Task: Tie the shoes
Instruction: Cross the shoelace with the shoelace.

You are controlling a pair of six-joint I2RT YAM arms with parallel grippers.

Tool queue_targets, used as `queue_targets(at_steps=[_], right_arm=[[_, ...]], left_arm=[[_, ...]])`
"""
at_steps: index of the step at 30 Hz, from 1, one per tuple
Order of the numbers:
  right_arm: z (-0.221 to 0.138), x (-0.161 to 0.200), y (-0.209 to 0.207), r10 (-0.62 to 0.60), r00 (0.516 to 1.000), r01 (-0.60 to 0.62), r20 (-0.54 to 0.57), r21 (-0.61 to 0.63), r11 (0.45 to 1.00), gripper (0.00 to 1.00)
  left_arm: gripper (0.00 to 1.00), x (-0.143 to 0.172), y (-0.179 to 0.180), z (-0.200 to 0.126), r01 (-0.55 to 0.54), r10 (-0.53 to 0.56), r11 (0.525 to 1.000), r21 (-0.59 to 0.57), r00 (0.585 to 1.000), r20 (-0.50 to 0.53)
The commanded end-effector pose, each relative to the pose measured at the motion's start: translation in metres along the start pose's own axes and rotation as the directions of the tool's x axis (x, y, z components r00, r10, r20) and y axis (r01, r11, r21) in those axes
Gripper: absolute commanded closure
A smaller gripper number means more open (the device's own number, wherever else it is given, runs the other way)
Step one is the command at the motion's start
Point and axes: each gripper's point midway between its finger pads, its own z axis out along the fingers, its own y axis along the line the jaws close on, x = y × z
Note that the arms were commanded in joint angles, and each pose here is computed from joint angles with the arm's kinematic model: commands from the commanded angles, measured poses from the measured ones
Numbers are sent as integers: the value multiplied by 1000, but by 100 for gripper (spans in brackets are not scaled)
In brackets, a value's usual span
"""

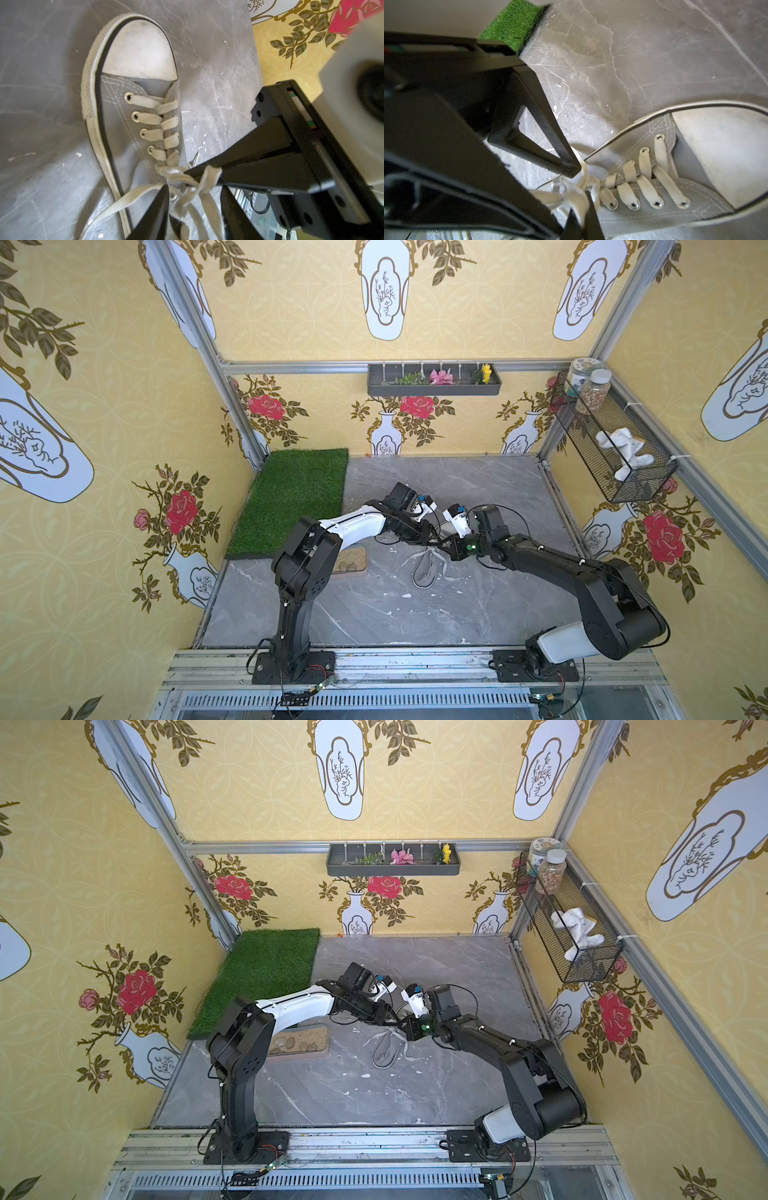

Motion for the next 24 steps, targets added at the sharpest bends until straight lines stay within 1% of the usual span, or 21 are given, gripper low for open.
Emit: queue_targets(at_steps=[1, 7, 18, 19, 24], right_arm=[[-1, -11, 4, -33, 999, 33, 37, -11, 999, 100], [-1, -11, 4, -31, 999, 31, 36, -12, 999, 100], [-4, -9, 3, -32, 999, 32, 30, -1, 999, 100], [-4, -8, 2, -29, 999, 29, 28, 5, 1000, 99], [-8, -6, -4, -6, 1000, 6, 16, 40, 999, 89]], left_arm=[[66, -1, -2, 1, -5, 5, 1000, 26, 1000, -3], [80, -3, -2, 2, -3, 3, 999, 34, 1000, -4], [98, -3, 2, -1, -2, 3, 1000, 17, 1000, -15], [100, -3, 2, -1, -3, 3, 1000, 17, 1000, -15], [100, 1, 4, 0, 0, 1, 1000, 12, 1000, -28]])
